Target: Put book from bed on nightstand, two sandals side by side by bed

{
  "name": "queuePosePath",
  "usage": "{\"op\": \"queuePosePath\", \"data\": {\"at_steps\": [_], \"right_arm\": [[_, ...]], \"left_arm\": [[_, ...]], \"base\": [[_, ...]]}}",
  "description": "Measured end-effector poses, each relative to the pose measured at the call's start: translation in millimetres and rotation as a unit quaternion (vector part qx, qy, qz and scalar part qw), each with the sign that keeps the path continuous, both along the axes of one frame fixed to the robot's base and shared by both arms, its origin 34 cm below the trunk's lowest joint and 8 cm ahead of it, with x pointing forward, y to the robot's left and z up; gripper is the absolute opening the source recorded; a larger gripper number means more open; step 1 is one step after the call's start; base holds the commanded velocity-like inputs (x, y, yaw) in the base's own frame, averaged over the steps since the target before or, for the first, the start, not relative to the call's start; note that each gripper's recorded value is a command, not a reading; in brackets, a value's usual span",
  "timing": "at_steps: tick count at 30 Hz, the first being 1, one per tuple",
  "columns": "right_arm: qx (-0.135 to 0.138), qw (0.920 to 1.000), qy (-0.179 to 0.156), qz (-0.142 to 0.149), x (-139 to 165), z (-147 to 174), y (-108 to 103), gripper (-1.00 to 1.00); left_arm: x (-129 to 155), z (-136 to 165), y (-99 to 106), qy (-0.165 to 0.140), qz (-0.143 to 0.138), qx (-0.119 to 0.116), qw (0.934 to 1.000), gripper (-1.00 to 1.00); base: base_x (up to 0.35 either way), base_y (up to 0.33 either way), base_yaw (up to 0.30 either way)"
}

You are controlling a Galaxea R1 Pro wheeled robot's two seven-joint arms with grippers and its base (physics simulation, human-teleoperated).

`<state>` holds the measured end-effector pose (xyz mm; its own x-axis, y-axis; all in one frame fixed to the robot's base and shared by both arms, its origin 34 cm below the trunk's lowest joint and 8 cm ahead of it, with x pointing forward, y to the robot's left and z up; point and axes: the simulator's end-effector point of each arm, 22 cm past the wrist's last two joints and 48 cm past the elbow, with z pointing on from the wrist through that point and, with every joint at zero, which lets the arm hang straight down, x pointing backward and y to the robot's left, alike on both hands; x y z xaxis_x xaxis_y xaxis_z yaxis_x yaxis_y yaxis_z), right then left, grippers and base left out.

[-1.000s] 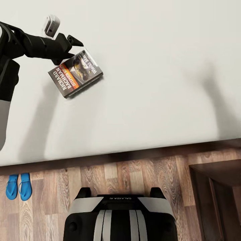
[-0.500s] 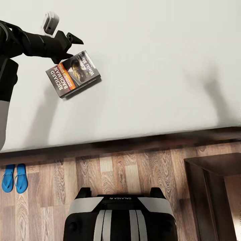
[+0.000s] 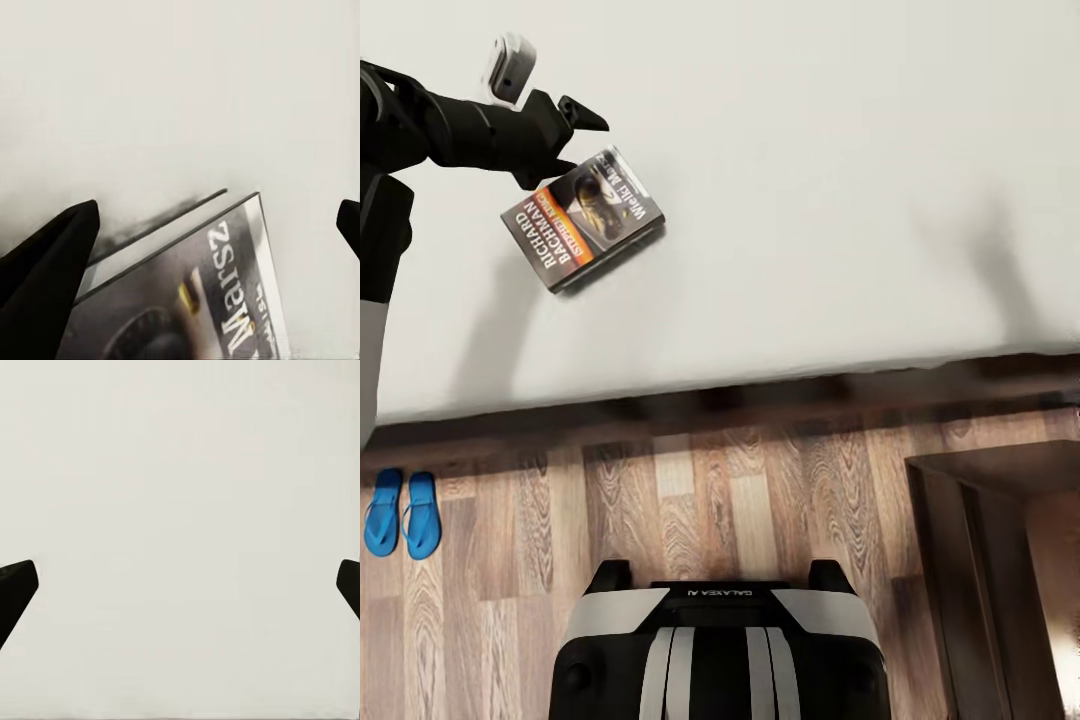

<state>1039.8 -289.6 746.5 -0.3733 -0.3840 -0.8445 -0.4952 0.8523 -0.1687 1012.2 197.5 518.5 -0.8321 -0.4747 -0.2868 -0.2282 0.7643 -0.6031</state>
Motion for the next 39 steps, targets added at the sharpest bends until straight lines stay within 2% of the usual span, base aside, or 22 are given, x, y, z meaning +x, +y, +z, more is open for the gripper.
{"op": "queuePosePath", "data": {"at_steps": [11,20,26,30,39], "right_arm": [[0.0,1.0,0.0,0.0,-0.2,-0.2,0.6,1.0],[0.001,1.0,0.002,0.001,-0.9,-1.4,0.8,1.0],[0.0,0.9999,0.013,0.001,-4.7,-14.1,1.3,1.0],[0.0,0.9998,0.018,0.001,-6.2,-18.9,1.2,1.0],[-0.001,0.9998,0.02,0.001,-6.7,-21.6,1.5,1.0]], "left_arm": [[-0.3,-0.2,0.1,0.0,0.0,0.001,1.0,1.0],[-0.5,0.9,-0.8,0.0,-0.001,-0.001,1.0,1.0],[-0.6,1.3,-1.1,0.0,-0.001,-0.003,1.0,1.0],[-1.5,2.6,-3.3,0.002,-0.001,-0.011,0.9999,1.0],[-2.0,3.4,-4.6,0.004,-0.001,-0.018,0.9998,1.0]], "base": [[-0.294,-0.067,0.0],[-0.035,-0.009,0.0],[-0.004,-0.001,0.0],[-0.027,-0.004,0.0],[-0.194,-0.058,0.0]]}}
